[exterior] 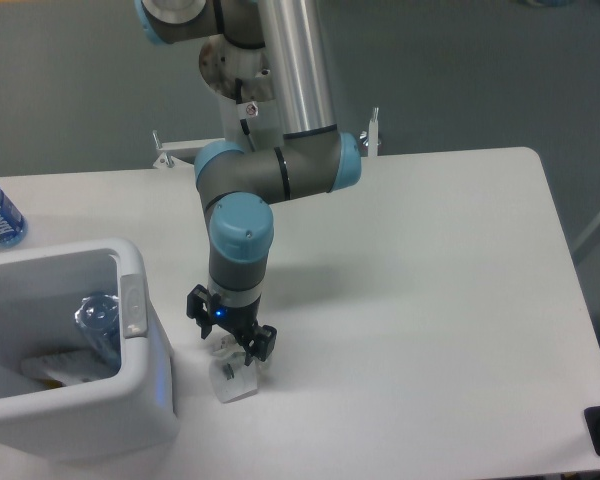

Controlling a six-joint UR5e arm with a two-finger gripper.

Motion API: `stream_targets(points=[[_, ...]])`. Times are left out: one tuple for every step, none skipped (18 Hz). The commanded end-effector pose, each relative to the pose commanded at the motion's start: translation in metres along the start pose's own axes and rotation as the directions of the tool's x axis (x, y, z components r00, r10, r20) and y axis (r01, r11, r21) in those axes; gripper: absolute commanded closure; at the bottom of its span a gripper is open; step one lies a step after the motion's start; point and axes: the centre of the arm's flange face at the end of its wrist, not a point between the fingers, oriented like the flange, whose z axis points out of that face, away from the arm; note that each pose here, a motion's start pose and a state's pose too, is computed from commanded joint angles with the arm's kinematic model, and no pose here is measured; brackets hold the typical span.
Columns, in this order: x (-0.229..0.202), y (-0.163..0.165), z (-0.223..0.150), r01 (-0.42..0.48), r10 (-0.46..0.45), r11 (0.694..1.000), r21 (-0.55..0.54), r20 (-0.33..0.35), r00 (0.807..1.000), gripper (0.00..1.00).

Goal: Place the trash in the trash can
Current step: 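Lower onto the crumpled wrapper and close the gripper on it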

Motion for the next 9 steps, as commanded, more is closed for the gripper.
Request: stream_targets(points=[[0.000,-0.001,-0.001,0.007,-0.007,1.000,0.002,0.002,1.000,0.94],[0.000,-0.001,-0.004,0.008,-0.008,1.000,0.006,0.005,1.000,0.97],[0.000,-0.002,-0.008,0.009,-0.009,1.000,0.010,0.009,1.000,1.00],[-0.001,-0.002,-0.011,0.014,-0.014,1.000,0.015,0.013,1.000,1.00],[-0.001,-0.002,-0.013,0.021,-0.021,1.000,0.016,0.014,1.000,1.00],[-0.002,-0.003,-0.017,0.023,-0.023,0.999,0.023,0.019,1.000,1.00],[-0.004,-0.004,-0.019,0.023,-0.024,0.999,0.026,0.024,0.999,1.00],[-0.009,-0.005,-0.023,0.025,-0.026,0.999,0.034,0.030,0.999,1.00],[-0.023,-0.007,-0.032,0.034,-0.036,0.998,0.050,0.049,0.998,1.00]])
